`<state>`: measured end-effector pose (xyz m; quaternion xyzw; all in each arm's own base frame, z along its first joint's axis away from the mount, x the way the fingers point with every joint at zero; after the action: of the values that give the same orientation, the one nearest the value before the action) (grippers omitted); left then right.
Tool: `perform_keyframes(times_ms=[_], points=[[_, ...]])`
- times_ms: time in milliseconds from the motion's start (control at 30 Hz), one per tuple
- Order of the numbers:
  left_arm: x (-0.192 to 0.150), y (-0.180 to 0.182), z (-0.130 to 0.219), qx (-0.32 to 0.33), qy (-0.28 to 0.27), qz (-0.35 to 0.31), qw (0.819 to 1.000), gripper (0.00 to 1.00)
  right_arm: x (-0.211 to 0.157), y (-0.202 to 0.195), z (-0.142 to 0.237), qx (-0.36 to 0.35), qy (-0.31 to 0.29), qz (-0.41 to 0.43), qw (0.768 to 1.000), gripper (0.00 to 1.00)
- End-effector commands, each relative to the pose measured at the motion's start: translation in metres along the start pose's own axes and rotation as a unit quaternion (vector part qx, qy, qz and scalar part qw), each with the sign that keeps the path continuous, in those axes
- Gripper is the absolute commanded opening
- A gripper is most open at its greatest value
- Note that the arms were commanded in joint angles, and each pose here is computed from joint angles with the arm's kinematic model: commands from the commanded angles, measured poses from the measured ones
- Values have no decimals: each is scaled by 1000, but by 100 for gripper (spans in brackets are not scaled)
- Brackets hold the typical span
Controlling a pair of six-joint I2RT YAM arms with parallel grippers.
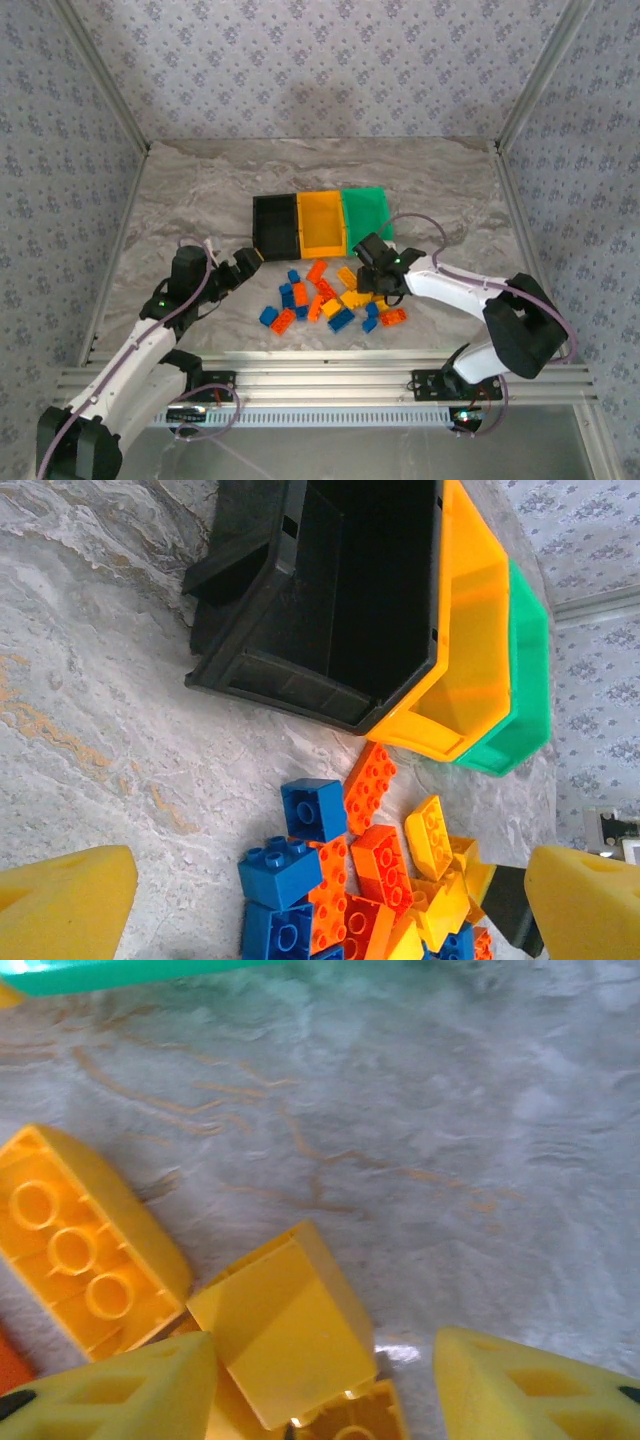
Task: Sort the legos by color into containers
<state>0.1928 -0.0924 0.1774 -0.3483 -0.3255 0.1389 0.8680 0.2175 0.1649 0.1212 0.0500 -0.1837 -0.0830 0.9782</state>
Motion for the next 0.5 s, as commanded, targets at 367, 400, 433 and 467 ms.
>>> perform_keyframes(times_ms=[367,400,433,467], points=[[0,1,-1,3,-6,-7,1000,100,10,-11,-11,-6,-4,-26,1000,67],[-1,2,-1,4,-4,-6,1000,100,11,-10,-13,-6,-4,-27,1000,68],[-1,2,-1,4,-4,-6,1000,100,11,-10,-16,-7,-1,-29,1000,68],[-1,2,-1,5,-3,-5,1000,100,11,-10,-18,-7,1,-30,1000,68]])
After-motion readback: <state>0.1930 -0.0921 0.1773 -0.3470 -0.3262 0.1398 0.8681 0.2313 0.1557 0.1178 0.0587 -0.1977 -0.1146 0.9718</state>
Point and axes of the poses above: each hand's point on the last joint's axis, 136 mm out from that joint toward the fingers, its own z axis back along the fingers, its own y axis along the line the jaws close on, x = y × z, the point moved 8 cm from there along z, back along the fingers, and after that the axes turned 8 degrees about -z, right-handed, at the moved point
